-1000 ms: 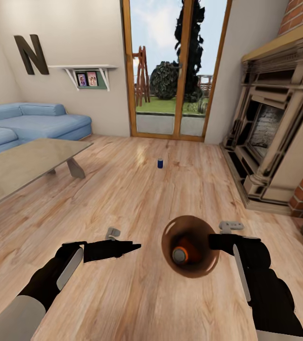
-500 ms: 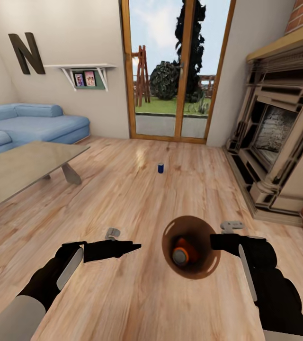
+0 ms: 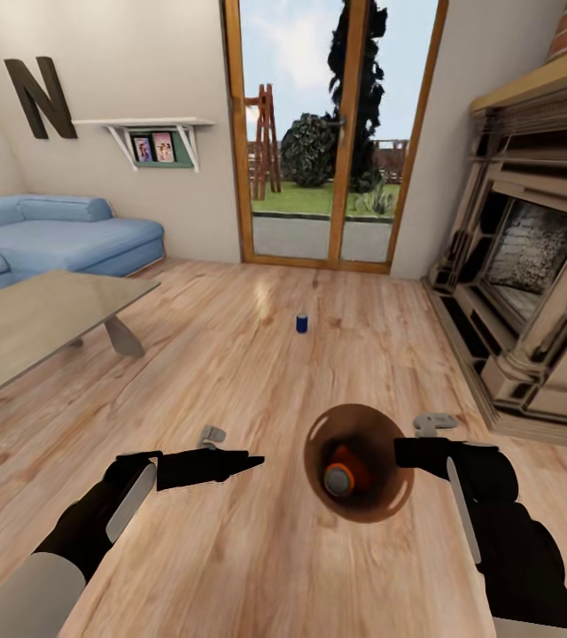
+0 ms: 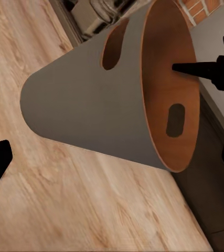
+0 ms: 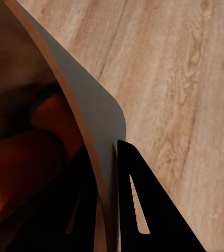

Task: Put the three can of soda from the living room inside the tash can in the kitchen.

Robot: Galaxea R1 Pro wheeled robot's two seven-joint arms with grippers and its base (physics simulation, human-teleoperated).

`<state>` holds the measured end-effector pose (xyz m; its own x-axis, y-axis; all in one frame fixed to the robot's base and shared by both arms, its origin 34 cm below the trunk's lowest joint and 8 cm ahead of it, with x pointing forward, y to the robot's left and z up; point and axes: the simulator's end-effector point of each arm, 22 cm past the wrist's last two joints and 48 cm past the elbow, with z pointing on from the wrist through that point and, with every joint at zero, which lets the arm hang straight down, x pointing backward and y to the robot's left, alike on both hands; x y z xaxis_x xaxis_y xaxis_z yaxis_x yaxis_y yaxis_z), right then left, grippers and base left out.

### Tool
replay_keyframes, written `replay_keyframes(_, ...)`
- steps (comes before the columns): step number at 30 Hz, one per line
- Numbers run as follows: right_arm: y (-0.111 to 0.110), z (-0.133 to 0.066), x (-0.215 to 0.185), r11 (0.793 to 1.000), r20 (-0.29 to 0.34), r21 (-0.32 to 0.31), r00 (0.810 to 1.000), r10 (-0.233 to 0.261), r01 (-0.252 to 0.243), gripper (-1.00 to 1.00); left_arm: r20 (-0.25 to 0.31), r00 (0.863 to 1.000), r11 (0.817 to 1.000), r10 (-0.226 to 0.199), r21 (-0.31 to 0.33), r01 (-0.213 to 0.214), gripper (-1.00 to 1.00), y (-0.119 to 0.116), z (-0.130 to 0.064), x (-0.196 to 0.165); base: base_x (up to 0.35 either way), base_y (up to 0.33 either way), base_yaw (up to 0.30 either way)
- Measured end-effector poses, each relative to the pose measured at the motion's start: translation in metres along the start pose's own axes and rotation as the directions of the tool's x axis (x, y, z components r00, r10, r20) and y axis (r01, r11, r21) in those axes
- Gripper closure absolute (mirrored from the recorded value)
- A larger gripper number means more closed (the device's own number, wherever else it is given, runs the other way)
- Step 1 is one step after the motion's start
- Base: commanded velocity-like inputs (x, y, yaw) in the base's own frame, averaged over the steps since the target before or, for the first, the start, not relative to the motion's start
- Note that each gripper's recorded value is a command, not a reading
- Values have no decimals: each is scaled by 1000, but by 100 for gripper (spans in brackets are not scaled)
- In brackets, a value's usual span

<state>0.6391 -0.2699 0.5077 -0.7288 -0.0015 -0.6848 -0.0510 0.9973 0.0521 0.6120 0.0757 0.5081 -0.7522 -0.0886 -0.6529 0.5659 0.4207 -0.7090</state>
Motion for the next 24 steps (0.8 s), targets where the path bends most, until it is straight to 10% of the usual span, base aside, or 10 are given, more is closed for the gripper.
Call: replay_keyframes(24, 1, 0, 0, 1000, 0, -3, 1000, 2, -2, 100, 0, 1000, 1000, 1, 1, -1, -100, 0, 0, 0, 337, 0, 0)
